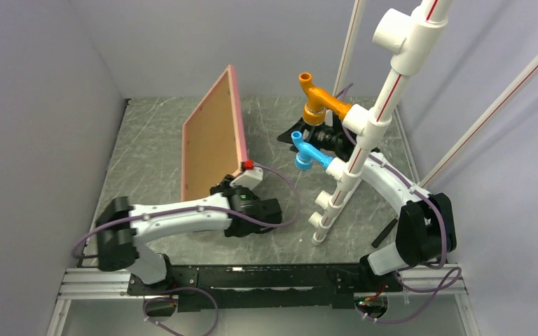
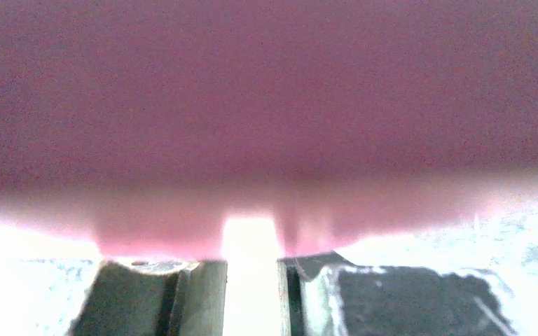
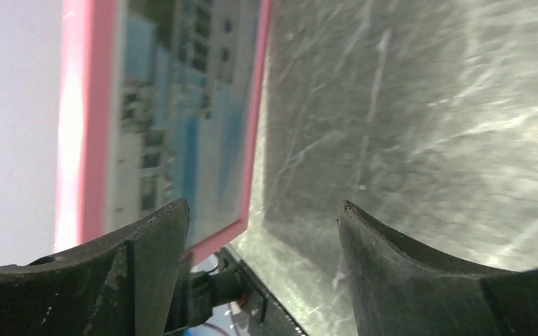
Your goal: Take the photo out of the frame
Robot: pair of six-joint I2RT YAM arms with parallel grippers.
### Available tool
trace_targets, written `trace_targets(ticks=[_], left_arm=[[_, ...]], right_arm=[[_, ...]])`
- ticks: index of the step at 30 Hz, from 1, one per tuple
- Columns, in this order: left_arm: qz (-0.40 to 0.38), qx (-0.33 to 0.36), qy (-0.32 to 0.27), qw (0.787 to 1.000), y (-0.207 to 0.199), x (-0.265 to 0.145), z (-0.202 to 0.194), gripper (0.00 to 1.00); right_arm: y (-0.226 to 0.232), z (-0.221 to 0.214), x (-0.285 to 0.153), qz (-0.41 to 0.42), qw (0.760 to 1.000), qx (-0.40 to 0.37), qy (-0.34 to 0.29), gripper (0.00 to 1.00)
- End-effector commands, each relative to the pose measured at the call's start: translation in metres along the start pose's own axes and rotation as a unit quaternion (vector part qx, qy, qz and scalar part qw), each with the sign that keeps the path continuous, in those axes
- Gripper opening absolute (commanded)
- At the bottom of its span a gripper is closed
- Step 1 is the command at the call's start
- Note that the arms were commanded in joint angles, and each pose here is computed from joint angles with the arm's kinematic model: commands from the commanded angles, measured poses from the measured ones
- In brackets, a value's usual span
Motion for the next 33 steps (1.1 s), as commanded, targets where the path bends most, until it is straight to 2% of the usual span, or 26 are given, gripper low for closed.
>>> trace_targets(ticks=[1,5,8,12,13,16,20,24,29,33], left_arm=[[-0.062,-0.129,-0.037,0.989,0.018,-0.007,0.01,0.0],[-0.12,-0.196,-0.056,0.971,0.035,-0.01,-0.002,0.0],[-0.176,-0.27,-0.085,0.943,0.054,-0.016,-0.005,0.0],[-0.26,-0.35,-0.14,0.889,0.065,-0.021,-0.009,0.0],[-0.281,-0.38,-0.161,0.866,0.068,-0.022,-0.008,0.0],[-0.315,-0.421,-0.187,0.83,0.072,-0.019,-0.018,0.0],[-0.323,-0.454,-0.169,0.813,0.072,-0.012,-0.03,0.0],[-0.334,-0.496,-0.156,0.786,0.068,-0.005,-0.04,0.0],[-0.337,-0.532,-0.114,0.768,0.056,0.004,-0.049,0.0],[-0.352,-0.584,-0.084,0.727,0.038,0.008,-0.051,0.0]], right_arm=[[-0.003,0.02,-0.024,-0.034,0.998,-0.041,-0.034,0.79],[-0.009,0.018,-0.03,-0.051,0.996,-0.057,-0.035,0.78],[-0.017,0.012,-0.029,-0.054,0.997,-0.056,-0.029,0.78],[-0.026,0.007,-0.025,-0.057,0.997,-0.047,-0.018,0.76],[-0.028,0.006,-0.024,-0.057,0.997,-0.046,-0.015,0.75],[-0.032,0.004,-0.022,-0.06,0.997,-0.045,-0.01,0.74],[-0.036,0.002,-0.02,-0.061,0.997,-0.048,-0.006,0.74],[-0.042,-0.003,-0.015,-0.068,0.996,-0.059,0.008,0.74],[-0.057,-0.014,-0.007,-0.086,0.994,-0.061,0.037,0.74],[-0.066,-0.023,-0.003,-0.098,0.992,-0.062,0.05,0.74]])
Point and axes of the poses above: each gripper's point midway between its finger pads, its own x axis out along the fingers, its own y axis along the line the jaws close on, z = x × y, the point moved 9 cm from there along -x, back along the fingers, and after that the axes turned 2 degrees about x, right-handed, at the moved point
